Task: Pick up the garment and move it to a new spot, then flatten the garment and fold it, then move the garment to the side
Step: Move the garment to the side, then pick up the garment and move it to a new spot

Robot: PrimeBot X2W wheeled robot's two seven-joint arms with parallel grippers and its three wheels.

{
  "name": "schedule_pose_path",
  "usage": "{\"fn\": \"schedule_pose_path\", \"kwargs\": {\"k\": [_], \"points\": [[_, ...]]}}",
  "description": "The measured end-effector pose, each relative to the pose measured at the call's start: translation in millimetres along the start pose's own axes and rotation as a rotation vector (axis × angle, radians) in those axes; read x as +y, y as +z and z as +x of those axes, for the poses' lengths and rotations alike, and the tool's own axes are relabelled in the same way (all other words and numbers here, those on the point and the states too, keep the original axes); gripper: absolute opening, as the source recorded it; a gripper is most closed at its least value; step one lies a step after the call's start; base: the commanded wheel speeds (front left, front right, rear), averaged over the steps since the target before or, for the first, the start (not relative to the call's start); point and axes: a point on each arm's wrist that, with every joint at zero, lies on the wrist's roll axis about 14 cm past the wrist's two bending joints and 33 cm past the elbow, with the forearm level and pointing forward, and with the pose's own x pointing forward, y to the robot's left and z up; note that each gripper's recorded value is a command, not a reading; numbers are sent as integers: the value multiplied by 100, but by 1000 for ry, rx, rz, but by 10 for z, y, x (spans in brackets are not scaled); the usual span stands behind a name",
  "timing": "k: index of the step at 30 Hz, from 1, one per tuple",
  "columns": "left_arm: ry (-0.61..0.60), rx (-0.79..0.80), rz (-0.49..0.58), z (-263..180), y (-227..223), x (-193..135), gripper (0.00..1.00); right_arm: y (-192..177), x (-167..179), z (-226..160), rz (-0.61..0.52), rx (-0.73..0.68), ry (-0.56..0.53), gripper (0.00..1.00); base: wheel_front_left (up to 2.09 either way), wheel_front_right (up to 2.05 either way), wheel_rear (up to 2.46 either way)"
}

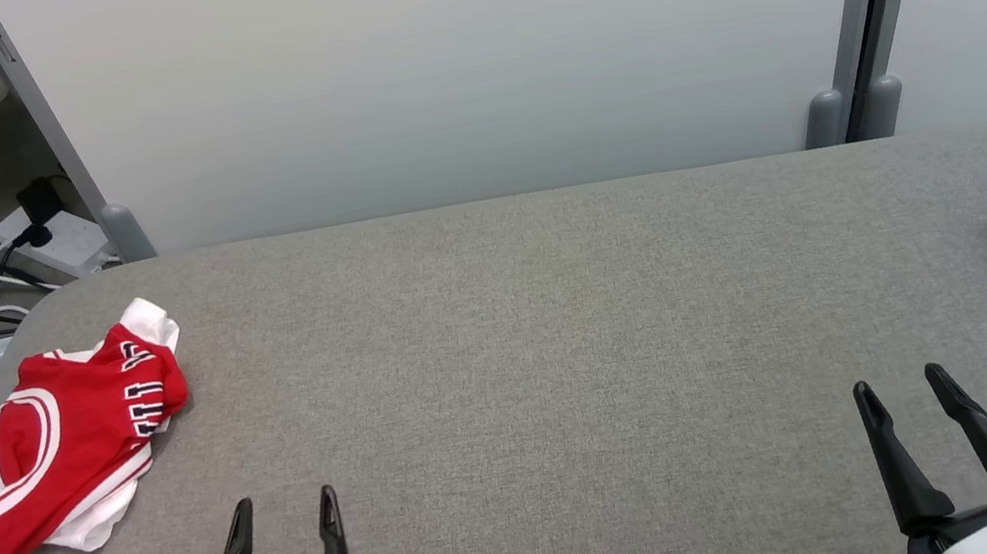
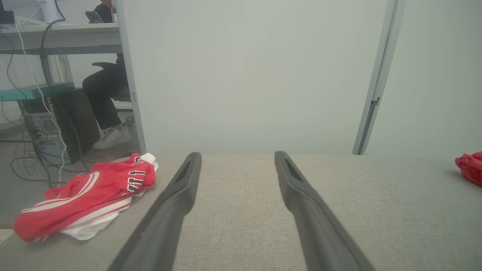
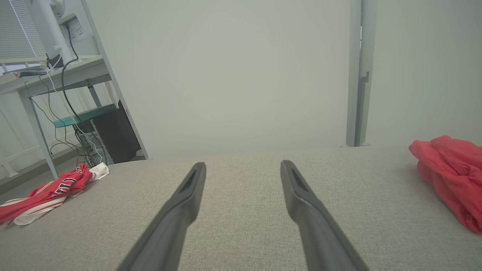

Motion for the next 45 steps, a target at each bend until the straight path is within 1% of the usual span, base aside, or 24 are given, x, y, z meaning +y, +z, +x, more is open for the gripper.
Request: {"fn": "schedule_pose_path", "kwargs": {"k": [4, 9, 15, 22, 45], "points": [[21, 1, 4, -73, -1, 83, 100, 80, 37, -38, -15, -26, 5, 100, 0, 0, 0], [19, -3, -14, -101, 8, 87, 100, 178, -43, -125, -34, -57, -26, 100, 0, 0, 0], [5, 20, -21, -137, -65, 64, 100, 137, -124, -234, -43, -45, -63, 100, 0, 0, 0], [-10, 29, -27, -132, -90, 33, 100, 127, -134, -272, -35, -45, -76, 100, 0, 0, 0], [-31, 40, -29, -148, -127, -34, 100, 157, -154, -279, -39, -55, -86, 100, 0, 0, 0]]}}
